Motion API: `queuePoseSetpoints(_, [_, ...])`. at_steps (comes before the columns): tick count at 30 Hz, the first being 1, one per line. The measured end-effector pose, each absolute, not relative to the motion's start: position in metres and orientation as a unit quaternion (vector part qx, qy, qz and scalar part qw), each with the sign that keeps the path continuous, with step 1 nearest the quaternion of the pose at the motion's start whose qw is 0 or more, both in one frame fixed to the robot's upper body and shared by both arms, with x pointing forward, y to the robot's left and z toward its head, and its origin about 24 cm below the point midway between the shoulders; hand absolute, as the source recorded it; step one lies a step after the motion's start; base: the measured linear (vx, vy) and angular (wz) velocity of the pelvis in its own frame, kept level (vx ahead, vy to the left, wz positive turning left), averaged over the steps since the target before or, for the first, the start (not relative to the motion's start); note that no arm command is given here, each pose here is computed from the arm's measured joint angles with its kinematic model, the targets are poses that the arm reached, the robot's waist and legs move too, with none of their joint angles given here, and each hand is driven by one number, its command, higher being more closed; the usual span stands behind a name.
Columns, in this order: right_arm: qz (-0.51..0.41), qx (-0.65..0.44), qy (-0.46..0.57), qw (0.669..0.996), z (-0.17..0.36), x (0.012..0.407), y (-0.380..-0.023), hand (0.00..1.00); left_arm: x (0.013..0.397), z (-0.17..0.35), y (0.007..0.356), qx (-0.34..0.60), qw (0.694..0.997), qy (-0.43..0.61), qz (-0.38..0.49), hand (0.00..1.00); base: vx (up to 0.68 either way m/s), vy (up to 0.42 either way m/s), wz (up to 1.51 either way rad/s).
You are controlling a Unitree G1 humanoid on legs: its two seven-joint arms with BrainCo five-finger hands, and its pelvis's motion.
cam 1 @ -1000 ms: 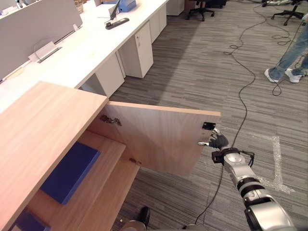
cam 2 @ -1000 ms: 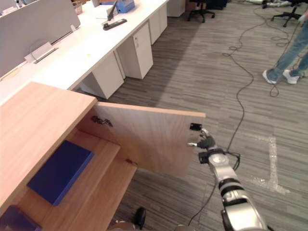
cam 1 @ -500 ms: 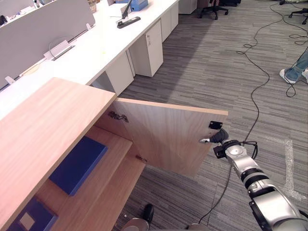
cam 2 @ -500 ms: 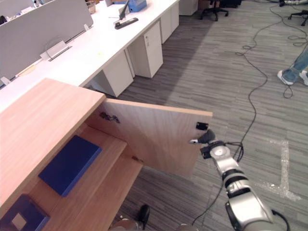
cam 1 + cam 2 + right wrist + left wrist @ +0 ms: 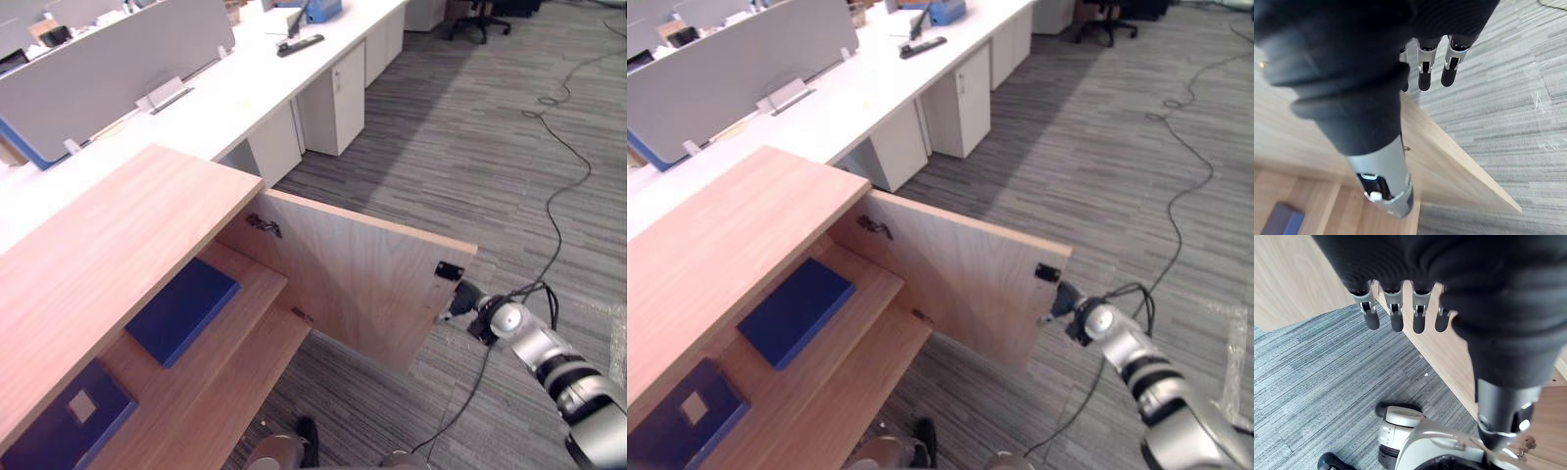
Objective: Walk over to the cabinet, pick up the folder, carry it to the office cabinet, place the folder inside the office cabinet, then close the office cabinet door
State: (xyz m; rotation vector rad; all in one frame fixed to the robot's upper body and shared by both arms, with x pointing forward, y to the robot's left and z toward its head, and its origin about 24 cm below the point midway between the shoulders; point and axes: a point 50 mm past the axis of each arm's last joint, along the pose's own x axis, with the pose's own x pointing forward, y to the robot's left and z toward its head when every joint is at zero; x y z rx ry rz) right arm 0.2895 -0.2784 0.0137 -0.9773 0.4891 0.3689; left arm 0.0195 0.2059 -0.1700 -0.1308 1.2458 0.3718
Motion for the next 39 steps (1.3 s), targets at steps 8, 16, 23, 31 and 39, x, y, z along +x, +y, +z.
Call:
queuePoseSetpoints(8, [0.190,-0.402,0.329,0.833,-0.045,0.223,-0.283,0.00,0.043,-0.165,0.228,-0.009,0.812,0.563,0.152,0.00,0.02,0.141,1.01])
queuePoseSetpoints(16, [0.210,-0.325,0.334,0.859,-0.076,0.216,-0.235,0.00,0.041,-0.165,0.226,0.001,0.812,0.569,0.134,0.00,-0.06,0.082,0.20])
queuePoseSetpoints(23, [0.233,-0.324,0.281,0.873,-0.062,0.254,-0.196,0.00,0.031,-0.166,0.232,-0.011,0.800,0.578,0.163,0.00,-0.10,0.030,0.05])
queuePoseSetpoints(31, [0.406,-0.386,0.207,0.802,-0.052,0.264,-0.112,0.00,0.046,-0.164,0.235,-0.018,0.810,0.560,0.176,0.00,-0.03,0.014,0.02])
queuePoseSetpoints(39, [0.535,-0.366,0.114,0.753,-0.021,0.265,-0.013,0.00,0.062,-0.161,0.238,-0.035,0.819,0.538,0.194,0.00,0.01,-0.005,0.07])
